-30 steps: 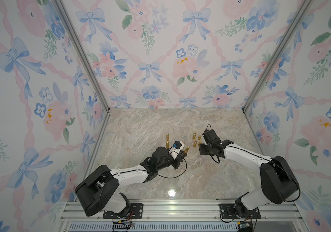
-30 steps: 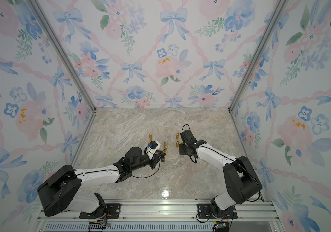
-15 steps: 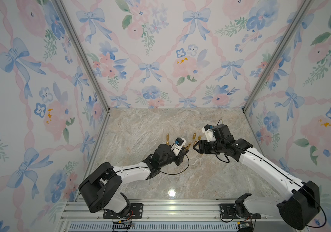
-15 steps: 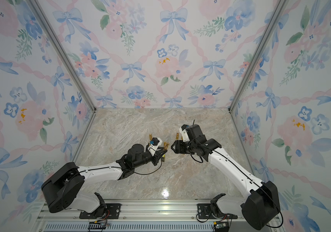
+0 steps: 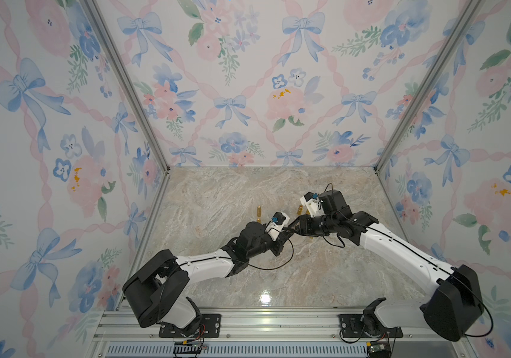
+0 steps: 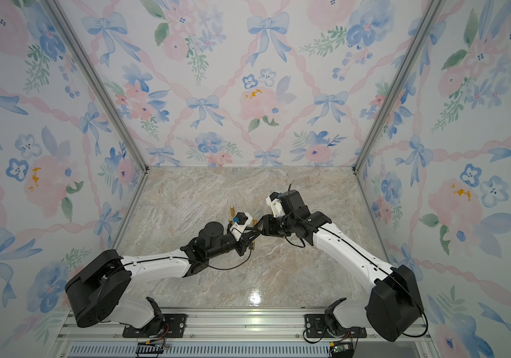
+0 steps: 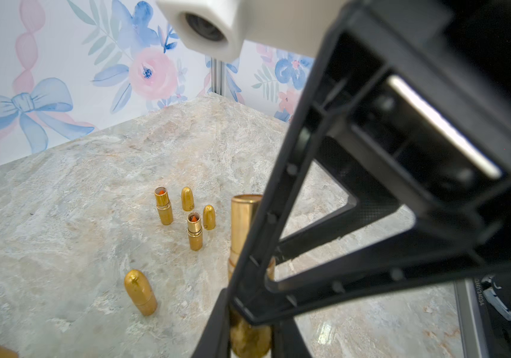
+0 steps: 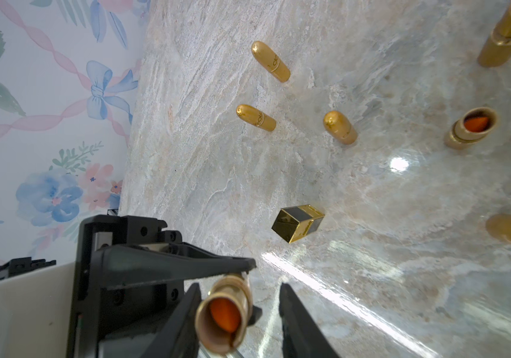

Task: Open the lipstick cap
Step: Place the lipstick at the center of the board, then pick up the lipstick at the center of the board.

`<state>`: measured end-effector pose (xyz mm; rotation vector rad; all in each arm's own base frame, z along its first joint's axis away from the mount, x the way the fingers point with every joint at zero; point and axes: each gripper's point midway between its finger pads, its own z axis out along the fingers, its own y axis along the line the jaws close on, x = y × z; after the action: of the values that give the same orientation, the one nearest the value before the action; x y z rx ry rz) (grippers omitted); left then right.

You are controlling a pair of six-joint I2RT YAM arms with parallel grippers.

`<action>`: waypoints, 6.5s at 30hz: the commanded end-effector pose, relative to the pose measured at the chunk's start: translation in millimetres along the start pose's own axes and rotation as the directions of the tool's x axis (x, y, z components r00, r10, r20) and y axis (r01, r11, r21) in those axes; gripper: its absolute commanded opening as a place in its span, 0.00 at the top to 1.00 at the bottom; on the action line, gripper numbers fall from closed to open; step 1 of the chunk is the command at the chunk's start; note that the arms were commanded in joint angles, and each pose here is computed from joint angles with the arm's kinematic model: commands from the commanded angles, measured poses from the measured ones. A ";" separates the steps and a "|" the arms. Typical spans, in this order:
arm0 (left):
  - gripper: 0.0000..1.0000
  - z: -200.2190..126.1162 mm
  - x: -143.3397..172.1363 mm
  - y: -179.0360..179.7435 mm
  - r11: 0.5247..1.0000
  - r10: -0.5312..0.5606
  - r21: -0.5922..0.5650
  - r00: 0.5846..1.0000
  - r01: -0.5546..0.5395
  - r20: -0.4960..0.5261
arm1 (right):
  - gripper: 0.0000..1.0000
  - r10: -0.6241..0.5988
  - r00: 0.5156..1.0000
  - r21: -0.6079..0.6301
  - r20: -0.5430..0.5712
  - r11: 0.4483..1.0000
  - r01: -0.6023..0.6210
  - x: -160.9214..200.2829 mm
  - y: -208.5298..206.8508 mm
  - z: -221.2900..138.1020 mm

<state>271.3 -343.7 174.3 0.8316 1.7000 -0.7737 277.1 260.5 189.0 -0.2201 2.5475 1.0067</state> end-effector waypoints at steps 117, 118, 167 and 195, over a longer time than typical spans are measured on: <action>0.02 -32.3 15.8 41.8 0.959 -0.074 -0.278 0.996 0.058 -0.046 | 0.52 -0.241 0.969 0.588 0.057 0.792 0.163 -24.7 -97.9 24.4; 0.02 -33.3 15.9 43.9 0.957 -0.076 -0.285 0.996 0.060 -0.045 | 0.52 -0.233 0.971 0.583 0.057 0.797 0.157 -26.4 -94.2 23.2; 0.02 -51.6 35.9 93.6 0.886 -0.170 -0.446 0.984 0.132 -0.046 | 0.71 -0.119 0.987 0.591 -0.111 0.790 0.162 -43.0 -104.2 160.5; 0.02 -47.6 23.4 64.2 0.958 -0.077 -0.282 0.995 0.056 -0.064 | 0.78 -0.110 0.990 0.426 -0.091 0.894 0.138 -33.4 -58.6 66.1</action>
<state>304.7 -261.7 158.6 0.5393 1.8728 -0.5034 361.5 268.2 115.6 -0.2464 2.6547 0.3200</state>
